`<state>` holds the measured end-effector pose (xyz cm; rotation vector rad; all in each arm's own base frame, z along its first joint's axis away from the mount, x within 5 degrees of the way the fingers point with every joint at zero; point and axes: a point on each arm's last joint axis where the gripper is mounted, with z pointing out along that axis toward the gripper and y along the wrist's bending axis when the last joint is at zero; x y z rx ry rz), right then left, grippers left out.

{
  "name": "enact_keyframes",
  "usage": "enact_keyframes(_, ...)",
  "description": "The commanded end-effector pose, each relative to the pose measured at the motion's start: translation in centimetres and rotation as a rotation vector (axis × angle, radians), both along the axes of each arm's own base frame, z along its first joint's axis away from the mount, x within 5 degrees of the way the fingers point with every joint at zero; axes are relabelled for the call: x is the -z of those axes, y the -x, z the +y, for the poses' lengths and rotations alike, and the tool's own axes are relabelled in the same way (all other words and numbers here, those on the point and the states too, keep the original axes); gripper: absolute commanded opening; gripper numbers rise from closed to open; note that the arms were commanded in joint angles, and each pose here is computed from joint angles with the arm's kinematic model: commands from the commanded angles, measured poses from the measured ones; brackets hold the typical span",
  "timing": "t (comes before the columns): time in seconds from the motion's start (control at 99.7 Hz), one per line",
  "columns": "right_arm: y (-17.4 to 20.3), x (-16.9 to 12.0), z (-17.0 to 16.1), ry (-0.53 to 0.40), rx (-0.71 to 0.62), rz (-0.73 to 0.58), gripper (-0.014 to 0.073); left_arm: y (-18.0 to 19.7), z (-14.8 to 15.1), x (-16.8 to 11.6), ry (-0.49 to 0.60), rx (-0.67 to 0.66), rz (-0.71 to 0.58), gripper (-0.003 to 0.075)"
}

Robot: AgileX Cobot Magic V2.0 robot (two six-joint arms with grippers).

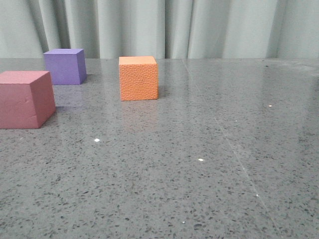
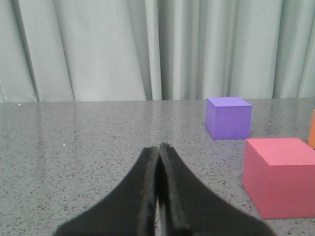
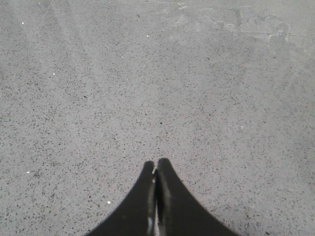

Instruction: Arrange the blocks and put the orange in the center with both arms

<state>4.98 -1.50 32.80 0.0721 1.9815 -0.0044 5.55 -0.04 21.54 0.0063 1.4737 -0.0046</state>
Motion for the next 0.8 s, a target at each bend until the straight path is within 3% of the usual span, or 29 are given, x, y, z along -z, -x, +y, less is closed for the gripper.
enact_keyframes(0.0,0.0,-1.1,0.1,0.006,-0.022,-0.119,-0.0067,0.1,-0.1,1.0,0.009,0.009,-0.053,-0.0019)
enact_keyframes(0.331,1.8,4.0,0.6,-0.099,-0.02,-0.254,-0.0067,0.1,-0.1,1.0,0.009,0.009,-0.053,-0.0019)
enact_keyframes(0.792,0.0,10.3,1.5,-0.127,-0.022,-0.457,-0.0067,0.1,-0.1,1.0,0.009,0.009,-0.053,-0.0019)
